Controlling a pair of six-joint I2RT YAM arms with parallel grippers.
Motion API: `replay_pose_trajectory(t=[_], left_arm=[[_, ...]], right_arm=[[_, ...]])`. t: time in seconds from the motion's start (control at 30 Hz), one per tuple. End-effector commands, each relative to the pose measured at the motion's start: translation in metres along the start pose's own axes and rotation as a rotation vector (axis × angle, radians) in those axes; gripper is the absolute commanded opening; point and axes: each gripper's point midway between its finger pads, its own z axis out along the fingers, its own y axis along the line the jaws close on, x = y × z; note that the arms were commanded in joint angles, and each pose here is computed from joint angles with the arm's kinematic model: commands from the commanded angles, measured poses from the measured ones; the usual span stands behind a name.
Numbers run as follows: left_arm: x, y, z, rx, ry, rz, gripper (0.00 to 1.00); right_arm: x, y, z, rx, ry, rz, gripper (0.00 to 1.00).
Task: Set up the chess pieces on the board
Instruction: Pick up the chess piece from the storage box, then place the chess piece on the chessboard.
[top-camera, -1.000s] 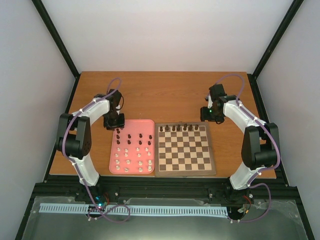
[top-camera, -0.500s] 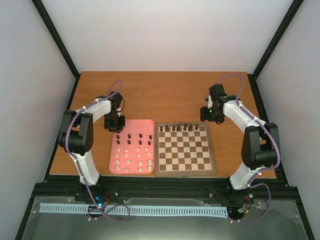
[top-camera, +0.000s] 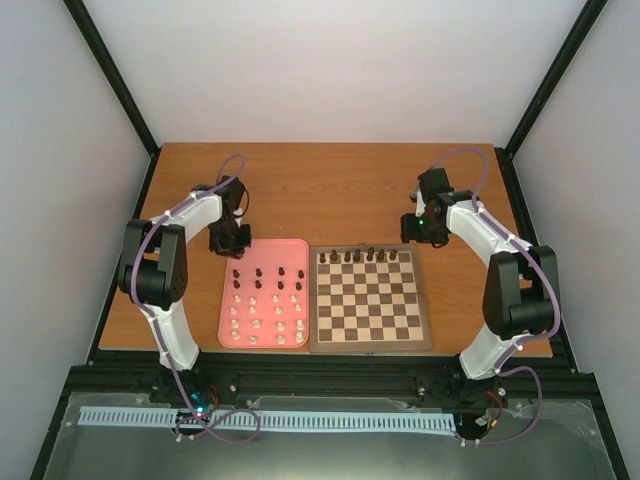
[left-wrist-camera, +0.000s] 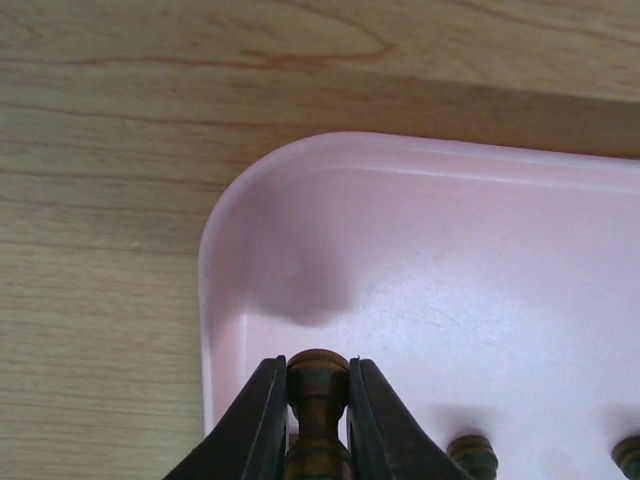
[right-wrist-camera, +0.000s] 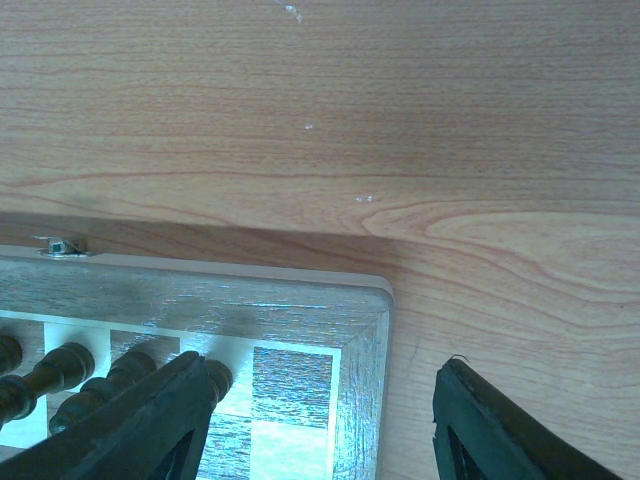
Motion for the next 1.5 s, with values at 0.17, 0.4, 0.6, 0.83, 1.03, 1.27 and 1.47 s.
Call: replay_pose_trajectory(t=[0.17, 0.4, 0.6, 0.83, 1.03, 1.27, 1.47], left_arm=[[-0.020, -0.042, -0.079, 0.067, -0.106, 0.103, 0.01], [-0.035, -0.138, -0.119, 0.142, -0.157, 0.277, 0.01], [-0.005, -0.227, -0.117, 0.219, -0.128, 0.451, 0.02], [0.030, -0.293, -0.128, 0.297, -0.154, 0.613, 0.02], [0.063, -0.327, -0.155, 0.414, -0.186, 0.738, 0.02], [0.127, -0.342, -0.168, 0.465, -0.143, 0.905, 0.06], [0.169, -0.340, -0.135, 0.398, -0.029, 0.999, 0.07]], right_arm=[[-0.012, -0.005, -0.003, 0.015, -0.028, 0.011, 0.61], [-0.025, -0.007, -0.008, 0.028, -0.050, 0.034, 0.60], [-0.030, -0.019, -0.015, 0.081, -0.067, 0.056, 0.61], [-0.029, -0.050, -0.020, 0.126, -0.065, 0.135, 0.61], [-0.023, -0.074, -0.024, 0.144, -0.073, 0.204, 0.61], [-0.013, -0.077, -0.019, 0.140, -0.062, 0.221, 0.61], [-0.009, -0.075, -0.016, 0.123, -0.062, 0.226, 0.61]])
